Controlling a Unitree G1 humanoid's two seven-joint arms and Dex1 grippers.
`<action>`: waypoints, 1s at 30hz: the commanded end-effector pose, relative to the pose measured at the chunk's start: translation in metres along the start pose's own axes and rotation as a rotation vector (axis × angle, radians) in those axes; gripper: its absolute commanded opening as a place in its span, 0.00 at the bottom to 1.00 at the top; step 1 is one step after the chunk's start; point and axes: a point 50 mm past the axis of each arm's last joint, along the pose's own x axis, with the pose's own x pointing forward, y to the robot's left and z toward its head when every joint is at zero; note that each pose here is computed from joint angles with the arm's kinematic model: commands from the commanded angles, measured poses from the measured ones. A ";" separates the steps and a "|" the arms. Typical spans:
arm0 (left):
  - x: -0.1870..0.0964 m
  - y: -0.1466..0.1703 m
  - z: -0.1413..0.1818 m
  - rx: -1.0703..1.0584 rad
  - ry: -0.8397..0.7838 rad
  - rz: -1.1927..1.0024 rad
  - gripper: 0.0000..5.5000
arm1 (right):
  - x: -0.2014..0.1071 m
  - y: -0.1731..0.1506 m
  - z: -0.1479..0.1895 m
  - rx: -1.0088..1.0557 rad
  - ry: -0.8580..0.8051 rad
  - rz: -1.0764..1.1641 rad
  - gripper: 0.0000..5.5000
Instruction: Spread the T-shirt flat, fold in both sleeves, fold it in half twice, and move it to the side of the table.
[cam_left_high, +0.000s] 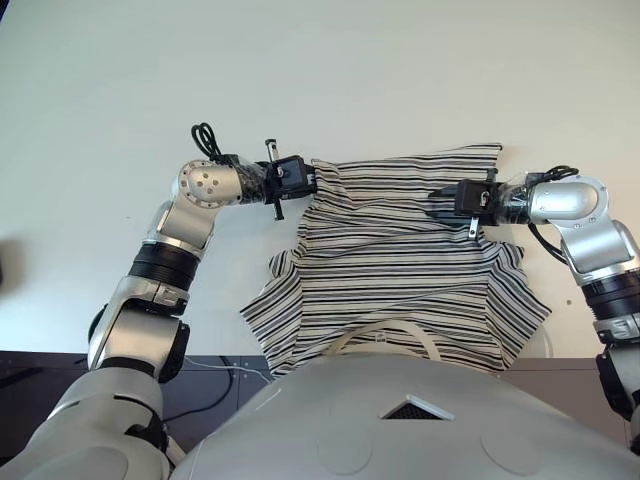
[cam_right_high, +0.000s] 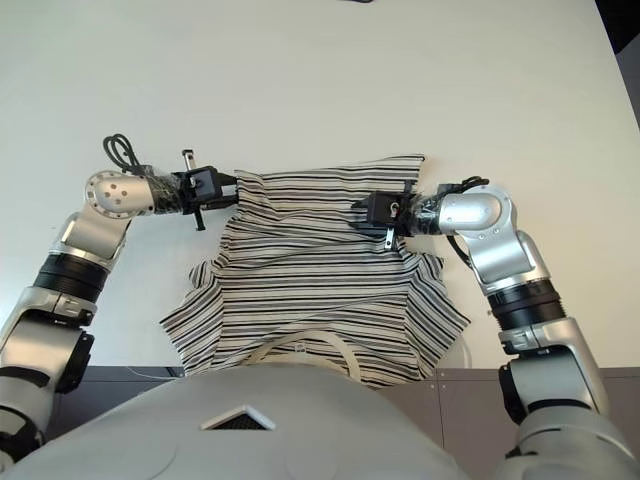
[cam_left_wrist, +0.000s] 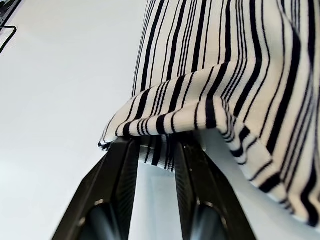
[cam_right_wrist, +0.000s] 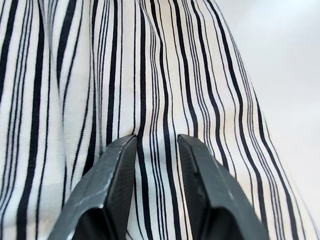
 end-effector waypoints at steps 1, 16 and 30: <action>0.012 -0.006 -0.011 0.033 0.066 -0.015 0.21 | 0.010 0.028 -0.025 0.055 0.132 0.132 0.27; 0.042 0.061 0.013 -0.099 -0.017 0.337 0.21 | 0.013 0.033 -0.019 -0.032 0.120 0.185 0.27; 0.036 0.071 0.044 0.002 -0.247 0.368 0.21 | 0.011 0.037 -0.018 -0.042 0.101 0.130 0.27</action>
